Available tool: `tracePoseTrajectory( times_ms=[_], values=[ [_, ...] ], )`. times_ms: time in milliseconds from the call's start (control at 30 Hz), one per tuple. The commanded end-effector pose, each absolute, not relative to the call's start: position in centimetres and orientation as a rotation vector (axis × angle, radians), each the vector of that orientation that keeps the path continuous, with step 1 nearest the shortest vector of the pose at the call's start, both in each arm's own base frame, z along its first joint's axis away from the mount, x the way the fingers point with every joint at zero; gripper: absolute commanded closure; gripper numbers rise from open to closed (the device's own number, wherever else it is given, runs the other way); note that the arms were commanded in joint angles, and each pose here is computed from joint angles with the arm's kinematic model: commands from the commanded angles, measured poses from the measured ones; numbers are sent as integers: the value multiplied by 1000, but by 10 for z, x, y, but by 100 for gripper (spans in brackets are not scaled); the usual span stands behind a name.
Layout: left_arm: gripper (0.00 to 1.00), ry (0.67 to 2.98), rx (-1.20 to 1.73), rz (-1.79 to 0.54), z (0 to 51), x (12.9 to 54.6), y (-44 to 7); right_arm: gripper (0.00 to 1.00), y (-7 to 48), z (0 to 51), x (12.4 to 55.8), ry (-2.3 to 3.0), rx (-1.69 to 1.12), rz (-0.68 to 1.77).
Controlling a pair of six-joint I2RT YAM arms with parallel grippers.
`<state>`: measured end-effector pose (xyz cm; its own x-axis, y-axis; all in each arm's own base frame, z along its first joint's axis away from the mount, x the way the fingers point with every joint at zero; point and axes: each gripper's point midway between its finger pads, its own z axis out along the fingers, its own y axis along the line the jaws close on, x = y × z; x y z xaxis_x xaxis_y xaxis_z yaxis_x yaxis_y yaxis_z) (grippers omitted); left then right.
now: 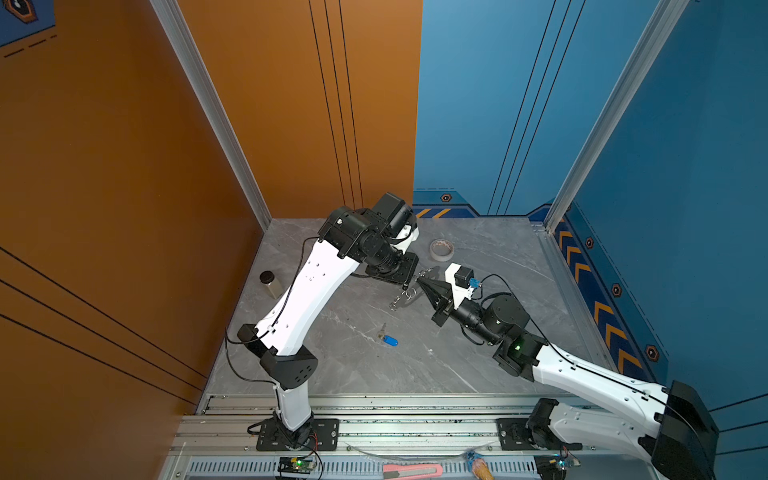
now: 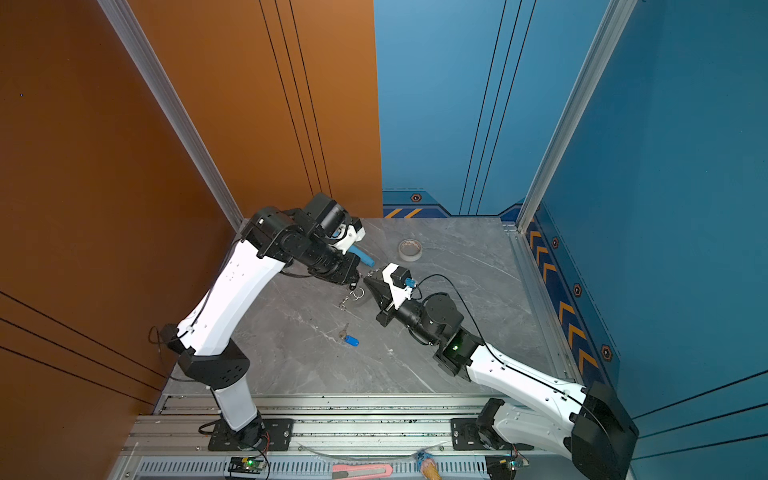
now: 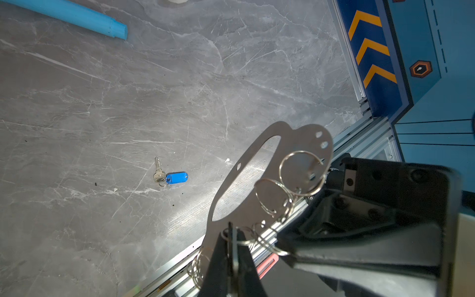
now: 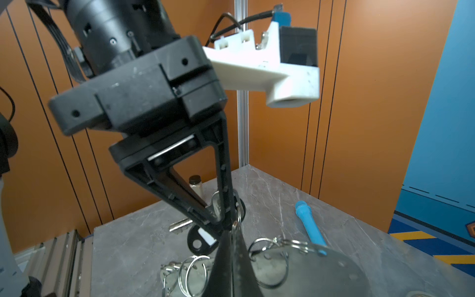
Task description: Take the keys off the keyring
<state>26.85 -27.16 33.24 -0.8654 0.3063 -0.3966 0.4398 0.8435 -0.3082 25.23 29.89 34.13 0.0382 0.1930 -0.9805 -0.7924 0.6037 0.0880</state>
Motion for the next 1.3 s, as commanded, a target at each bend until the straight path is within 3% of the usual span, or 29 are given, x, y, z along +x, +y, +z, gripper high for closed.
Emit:
tracePoseTrajectory(
  times_ms=[0,100,733,1267],
  values=[
    [100,2683,530,-559,339,267,-263,88,279,390,252,1154,-372,969],
    [100,2670,529,-588,345,265,-264,75,285,381,255,1179,-388,980],
    [100,2663,566,-557,344,260,-249,75,328,311,240,1354,-936,656],
    [100,2664,578,-555,344,256,-243,75,335,321,270,1388,-851,624]
  ],
)
